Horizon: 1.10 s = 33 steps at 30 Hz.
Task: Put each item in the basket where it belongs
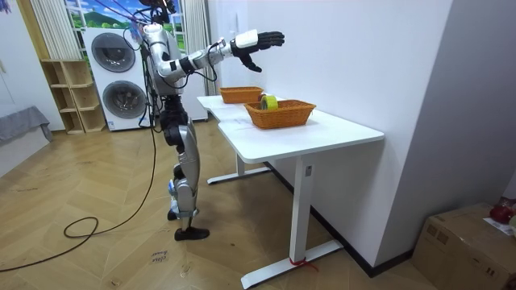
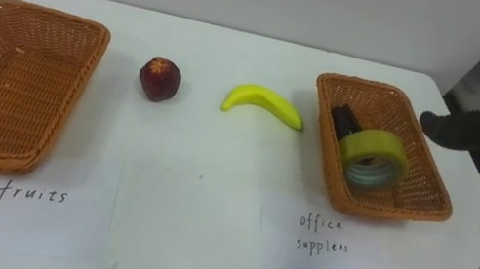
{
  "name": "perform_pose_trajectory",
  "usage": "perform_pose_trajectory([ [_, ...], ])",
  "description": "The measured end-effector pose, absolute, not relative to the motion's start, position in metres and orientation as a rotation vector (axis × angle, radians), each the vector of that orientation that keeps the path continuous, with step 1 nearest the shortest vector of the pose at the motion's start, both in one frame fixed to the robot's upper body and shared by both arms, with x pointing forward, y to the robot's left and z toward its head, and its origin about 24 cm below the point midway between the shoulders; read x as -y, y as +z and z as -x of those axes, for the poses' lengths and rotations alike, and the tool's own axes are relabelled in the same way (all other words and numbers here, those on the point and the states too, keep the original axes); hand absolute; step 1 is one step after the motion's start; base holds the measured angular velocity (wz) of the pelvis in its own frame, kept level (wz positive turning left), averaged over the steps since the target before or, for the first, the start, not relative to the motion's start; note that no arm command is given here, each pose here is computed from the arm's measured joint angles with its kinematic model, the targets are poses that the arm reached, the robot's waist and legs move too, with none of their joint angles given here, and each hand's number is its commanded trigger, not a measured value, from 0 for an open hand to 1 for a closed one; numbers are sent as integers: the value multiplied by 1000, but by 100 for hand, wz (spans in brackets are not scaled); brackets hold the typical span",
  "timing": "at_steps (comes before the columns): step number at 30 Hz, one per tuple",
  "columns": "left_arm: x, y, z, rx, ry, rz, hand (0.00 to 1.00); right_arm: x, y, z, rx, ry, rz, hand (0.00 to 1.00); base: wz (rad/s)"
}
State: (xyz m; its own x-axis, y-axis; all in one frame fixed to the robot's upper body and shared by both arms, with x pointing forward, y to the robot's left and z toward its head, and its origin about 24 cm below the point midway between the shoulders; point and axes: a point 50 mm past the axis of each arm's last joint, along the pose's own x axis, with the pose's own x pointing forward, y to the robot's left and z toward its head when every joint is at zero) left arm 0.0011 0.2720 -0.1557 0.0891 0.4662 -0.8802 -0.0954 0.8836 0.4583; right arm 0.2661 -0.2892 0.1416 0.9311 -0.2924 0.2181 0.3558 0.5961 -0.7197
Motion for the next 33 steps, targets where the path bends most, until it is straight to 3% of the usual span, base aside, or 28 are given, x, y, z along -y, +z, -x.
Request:
perform_pose_trajectory([
  [14, -272, -156, -9, -1392, 430, -319, 0, 284, 163, -276, 192, -410, 744, 0, 0],
  [33, -275, -154, 4, -1419, 449, -373, 0, 268, 143, -287, 154, -300, 581, 0, 3],
])
